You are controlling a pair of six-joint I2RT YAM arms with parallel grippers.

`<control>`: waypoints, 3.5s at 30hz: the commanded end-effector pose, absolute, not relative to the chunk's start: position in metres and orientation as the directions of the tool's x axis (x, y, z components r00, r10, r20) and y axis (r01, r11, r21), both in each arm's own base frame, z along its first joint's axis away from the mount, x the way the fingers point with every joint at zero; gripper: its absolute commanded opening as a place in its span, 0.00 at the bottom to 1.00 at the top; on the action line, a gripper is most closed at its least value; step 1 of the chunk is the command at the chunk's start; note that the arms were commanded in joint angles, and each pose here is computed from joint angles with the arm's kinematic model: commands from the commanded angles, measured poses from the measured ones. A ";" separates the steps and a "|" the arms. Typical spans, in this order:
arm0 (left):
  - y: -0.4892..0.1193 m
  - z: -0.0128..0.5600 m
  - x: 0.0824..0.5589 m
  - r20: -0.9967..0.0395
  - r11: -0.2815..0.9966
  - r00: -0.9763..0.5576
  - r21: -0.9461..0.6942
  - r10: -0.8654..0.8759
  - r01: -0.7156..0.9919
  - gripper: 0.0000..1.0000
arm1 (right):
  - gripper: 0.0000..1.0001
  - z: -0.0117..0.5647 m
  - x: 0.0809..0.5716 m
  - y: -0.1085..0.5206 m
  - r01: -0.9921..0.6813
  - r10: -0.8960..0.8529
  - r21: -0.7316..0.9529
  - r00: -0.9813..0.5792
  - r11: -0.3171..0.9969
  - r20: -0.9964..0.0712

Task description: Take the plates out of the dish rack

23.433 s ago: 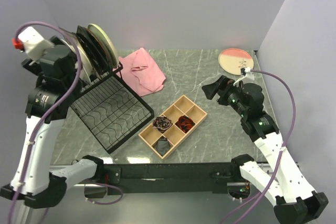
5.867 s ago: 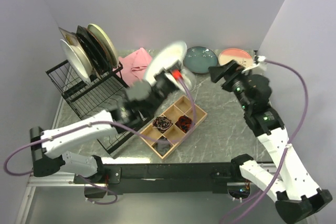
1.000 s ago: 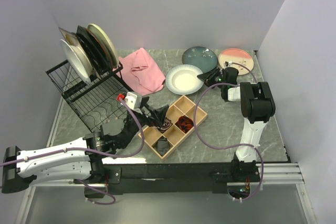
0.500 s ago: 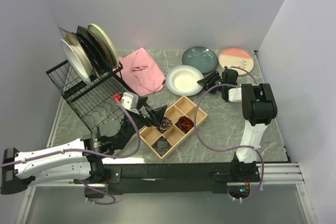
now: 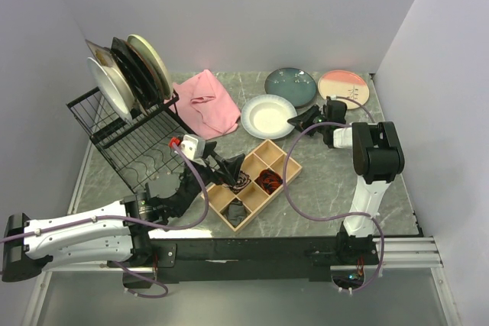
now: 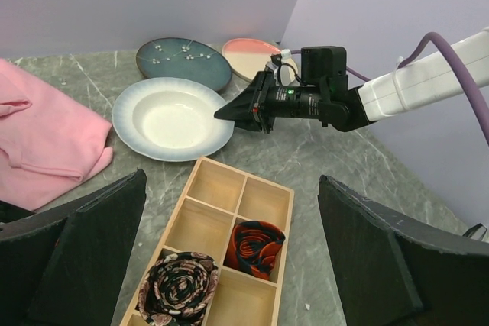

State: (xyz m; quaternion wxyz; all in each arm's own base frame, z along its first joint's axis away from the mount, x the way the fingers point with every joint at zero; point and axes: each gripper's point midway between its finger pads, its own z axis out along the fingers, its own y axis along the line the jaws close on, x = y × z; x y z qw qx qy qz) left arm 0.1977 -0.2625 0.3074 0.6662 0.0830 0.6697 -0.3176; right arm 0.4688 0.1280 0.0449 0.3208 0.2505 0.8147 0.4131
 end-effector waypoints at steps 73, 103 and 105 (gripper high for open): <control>-0.146 0.463 0.264 -0.957 0.959 0.053 -0.284 -0.284 0.013 0.66 | 1.00 0.293 0.278 0.144 -0.252 0.483 0.590 -0.377 0.767 -0.790; 0.016 0.426 0.330 -0.890 0.876 -0.013 -0.447 -0.457 -0.181 0.29 | 1.00 0.299 0.256 0.145 -0.320 0.520 0.619 -0.345 0.717 -0.781; 0.019 0.424 0.333 -0.892 0.875 -0.010 -0.442 -0.453 -0.200 0.31 | 1.00 0.301 0.255 0.146 -0.327 0.520 0.619 -0.343 0.715 -0.782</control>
